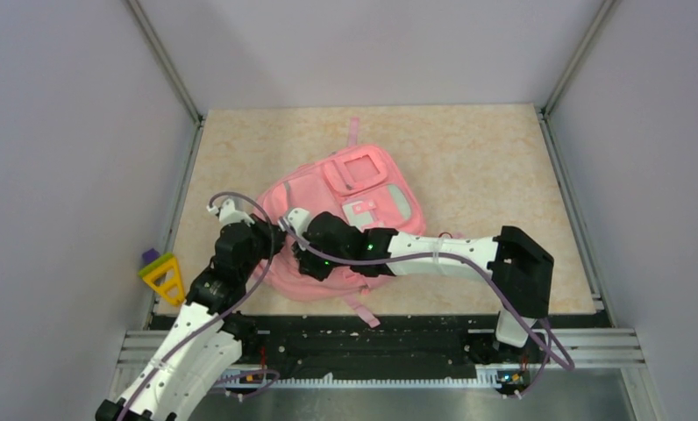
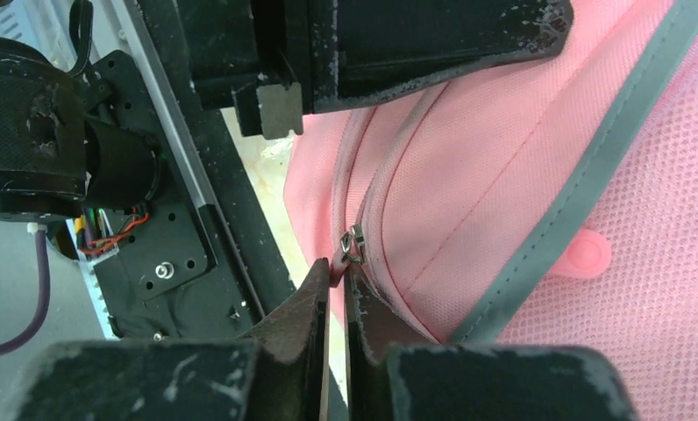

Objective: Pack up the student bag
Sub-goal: Unzip the student bag at the center of the board.

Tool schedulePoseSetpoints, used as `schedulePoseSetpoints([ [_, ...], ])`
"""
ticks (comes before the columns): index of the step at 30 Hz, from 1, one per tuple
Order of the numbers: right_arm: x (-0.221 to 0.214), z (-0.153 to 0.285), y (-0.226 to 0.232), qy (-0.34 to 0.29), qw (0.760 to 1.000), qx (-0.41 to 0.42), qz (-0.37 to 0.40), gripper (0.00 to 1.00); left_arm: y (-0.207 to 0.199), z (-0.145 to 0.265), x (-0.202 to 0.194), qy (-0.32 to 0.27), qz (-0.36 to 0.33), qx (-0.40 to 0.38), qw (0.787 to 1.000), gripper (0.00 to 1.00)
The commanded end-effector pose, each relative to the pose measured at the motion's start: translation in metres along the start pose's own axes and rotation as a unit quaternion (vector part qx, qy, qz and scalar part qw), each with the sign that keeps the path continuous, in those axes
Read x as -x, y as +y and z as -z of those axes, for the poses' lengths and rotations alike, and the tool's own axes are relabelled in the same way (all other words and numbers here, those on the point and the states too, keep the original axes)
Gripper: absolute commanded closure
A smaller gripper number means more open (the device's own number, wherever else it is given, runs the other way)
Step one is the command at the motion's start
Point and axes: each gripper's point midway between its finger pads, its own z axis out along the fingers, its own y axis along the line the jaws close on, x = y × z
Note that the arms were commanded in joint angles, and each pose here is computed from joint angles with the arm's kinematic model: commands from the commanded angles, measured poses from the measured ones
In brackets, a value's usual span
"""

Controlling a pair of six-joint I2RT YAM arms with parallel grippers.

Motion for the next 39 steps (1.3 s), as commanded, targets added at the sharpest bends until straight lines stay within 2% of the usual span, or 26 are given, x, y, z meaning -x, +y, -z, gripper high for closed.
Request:
schedulePoseSetpoints([
  [1, 0.069, 0.015, 0.048, -0.109, 0.991, 0.07, 0.032, 0.87, -0.039, 0.009, 0.011, -0.013, 0.001, -0.081, 0.997, 1.0],
  [2, 0.067, 0.02, 0.045, -0.108, 0.992, 0.063, 0.034, 0.8, -0.038, 0.013, 0.015, -0.015, -0.013, -0.074, 0.997, 0.97],
  [3, 0.066, 0.026, 0.04, -0.108, 0.992, 0.052, 0.035, 0.72, -0.038, 0.017, 0.018, -0.018, -0.027, -0.071, 0.997, 0.89],
  [5, 0.062, 0.041, 0.027, -0.11, 0.993, 0.021, 0.038, 0.6, -0.038, 0.026, 0.023, -0.017, -0.052, -0.063, 0.997, 0.62],
  [7, 0.05, 0.057, 0.015, -0.104, 0.994, 0.004, 0.037, 0.5, -0.036, 0.034, 0.023, -0.011, -0.074, -0.062, 0.995, 0.42],
  [11, 0.036, 0.091, -0.023, -0.097, 0.995, -0.038, 0.007, 0.42, -0.036, 0.042, 0.005, 0.025, -0.106, -0.091, 0.99, 0.27],
  [16, 0.009, 0.118, -0.082, -0.093, 0.989, -0.105, -0.048, 0.36, -0.045, 0.054, -0.028, 0.088, -0.127, -0.163, 0.974, 0.25],
  [27, -0.015, 0.144, -0.145, -0.114, 0.972, -0.165, -0.126, 0.33, -0.039, 0.079, -0.048, 0.128, -0.118, -0.182, 0.968, 0.26],
  [34, -0.024, 0.147, -0.158, -0.14, 0.96, -0.159, -0.185, 0.33, -0.032, 0.083, -0.054, 0.162, -0.104, -0.144, 0.971, 0.29],
  [39, -0.032, 0.141, -0.157, -0.142, 0.957, -0.146, -0.204, 0.32, -0.019, 0.075, -0.055, 0.168, -0.097, -0.094, 0.977, 0.38],
])
